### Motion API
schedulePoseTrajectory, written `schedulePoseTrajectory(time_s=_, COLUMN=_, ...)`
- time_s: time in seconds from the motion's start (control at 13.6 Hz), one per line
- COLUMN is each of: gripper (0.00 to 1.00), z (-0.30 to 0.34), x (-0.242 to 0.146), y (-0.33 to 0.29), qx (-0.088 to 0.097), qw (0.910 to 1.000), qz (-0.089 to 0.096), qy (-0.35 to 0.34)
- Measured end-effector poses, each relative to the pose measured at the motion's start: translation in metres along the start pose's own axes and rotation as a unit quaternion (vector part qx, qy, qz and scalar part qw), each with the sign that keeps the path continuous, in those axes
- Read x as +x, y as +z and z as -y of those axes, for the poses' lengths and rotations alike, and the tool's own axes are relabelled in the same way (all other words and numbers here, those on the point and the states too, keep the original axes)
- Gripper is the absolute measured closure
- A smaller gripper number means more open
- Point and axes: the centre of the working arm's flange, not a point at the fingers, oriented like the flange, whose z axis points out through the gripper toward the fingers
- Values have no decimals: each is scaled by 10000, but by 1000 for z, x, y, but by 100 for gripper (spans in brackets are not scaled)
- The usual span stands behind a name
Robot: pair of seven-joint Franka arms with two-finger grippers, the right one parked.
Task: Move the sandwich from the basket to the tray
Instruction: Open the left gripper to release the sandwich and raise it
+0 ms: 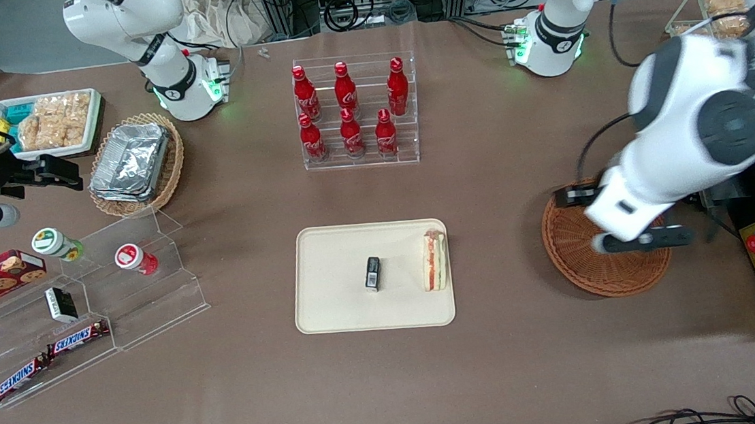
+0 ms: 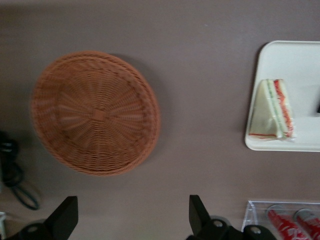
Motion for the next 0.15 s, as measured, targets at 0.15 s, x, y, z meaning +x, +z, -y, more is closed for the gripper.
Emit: schedulePoseTrajectory(time_s=0.15, gripper=0, z=46, x=-8, y=-22, qx=25, qw=9999, qz=-74, qy=-94)
